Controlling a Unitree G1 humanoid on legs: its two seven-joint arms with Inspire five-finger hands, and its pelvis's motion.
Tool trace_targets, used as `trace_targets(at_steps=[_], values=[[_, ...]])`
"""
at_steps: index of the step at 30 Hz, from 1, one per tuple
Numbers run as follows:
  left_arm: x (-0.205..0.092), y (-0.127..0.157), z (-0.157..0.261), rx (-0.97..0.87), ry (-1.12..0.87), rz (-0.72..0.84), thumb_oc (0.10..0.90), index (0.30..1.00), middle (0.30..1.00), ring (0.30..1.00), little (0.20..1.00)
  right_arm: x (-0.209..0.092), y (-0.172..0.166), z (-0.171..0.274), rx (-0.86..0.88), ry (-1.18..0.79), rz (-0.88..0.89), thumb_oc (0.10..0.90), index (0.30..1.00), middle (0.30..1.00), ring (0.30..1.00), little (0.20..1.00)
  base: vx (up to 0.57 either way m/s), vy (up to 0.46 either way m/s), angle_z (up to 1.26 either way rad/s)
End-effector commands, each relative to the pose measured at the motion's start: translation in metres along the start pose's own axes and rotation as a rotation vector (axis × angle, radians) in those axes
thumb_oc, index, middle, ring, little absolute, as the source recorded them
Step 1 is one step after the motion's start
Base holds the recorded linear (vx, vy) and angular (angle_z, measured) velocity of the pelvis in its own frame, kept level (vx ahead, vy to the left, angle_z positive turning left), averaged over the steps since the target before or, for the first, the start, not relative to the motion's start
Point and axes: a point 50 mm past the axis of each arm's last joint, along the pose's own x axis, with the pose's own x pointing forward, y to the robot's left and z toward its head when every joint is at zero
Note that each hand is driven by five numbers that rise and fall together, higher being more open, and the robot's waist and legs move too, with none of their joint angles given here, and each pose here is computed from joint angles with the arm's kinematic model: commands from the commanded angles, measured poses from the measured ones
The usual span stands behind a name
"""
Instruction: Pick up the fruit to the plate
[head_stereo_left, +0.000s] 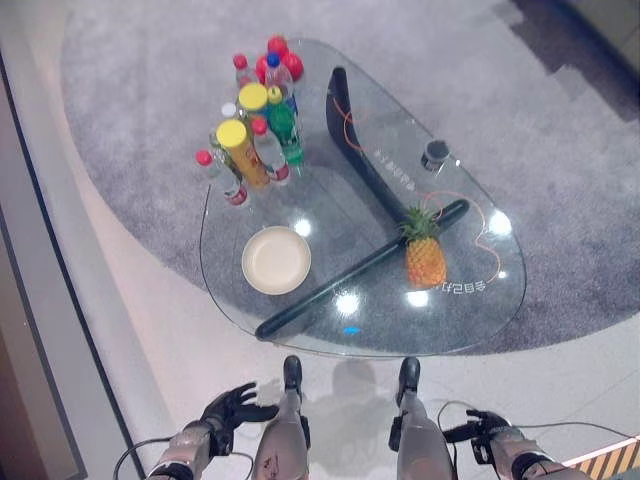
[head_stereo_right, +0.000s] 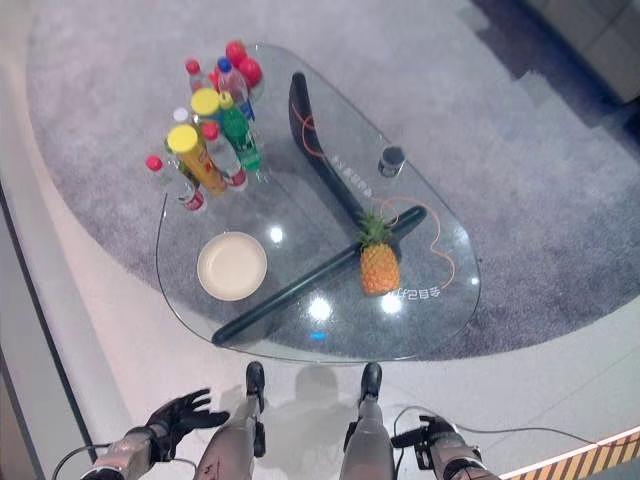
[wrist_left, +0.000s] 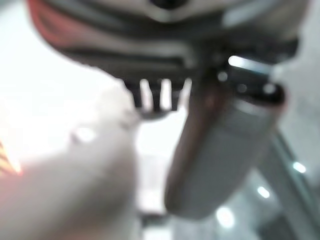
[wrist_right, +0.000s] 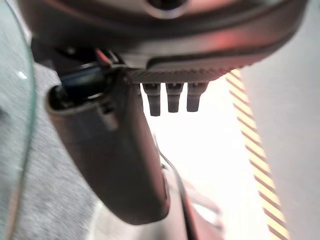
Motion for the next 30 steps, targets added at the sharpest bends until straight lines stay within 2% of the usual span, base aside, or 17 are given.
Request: trace_targets(at_steps=[1, 8, 13, 21, 30], values=[[-0.004, 0.03, 0.029, -0.152, -0.143, 0.146, 0.8, 0.9, 0.9, 0.9, 0.9, 0.001, -0.05, 0.026, 0.113, -0.147, -0.241, 0.8, 0.9, 0.9, 0.9, 0.9, -0.09, 0.007, 0.01], [-0.003, 0.037, 0.066, -0.316, -0.321, 0.206, 0.8, 0.9, 0.9, 0.9, 0.9, -0.005, -0.059, 0.065, 0.247, -0.335, -0.351, 0.8, 0.9, 0.9, 0.9, 0.9, -0.08, -0.022, 0.03], [-0.004, 0.038, 0.089, -0.365, -0.419, 0.255, 0.8, 0.9, 0.9, 0.9, 0.9, -0.01, -0.062, 0.098, 0.333, -0.434, -0.358, 0.8, 0.9, 0.9, 0.9, 0.9, -0.07, -0.041, 0.04], [-0.008, 0.044, 0.112, -0.376, -0.512, 0.371, 0.8, 0.9, 0.9, 0.9, 0.9, -0.015, -0.063, 0.124, 0.362, -0.501, -0.348, 0.8, 0.9, 0.9, 0.9, 0.9, -0.06, -0.037, 0.05], [-0.01, 0.046, 0.122, -0.367, -0.524, 0.413, 0.8, 0.9, 0.9, 0.9, 0.9, -0.019, -0.062, 0.143, 0.365, -0.541, -0.334, 0.8, 0.9, 0.9, 0.9, 0.9, -0.01, -0.017, 0.01]])
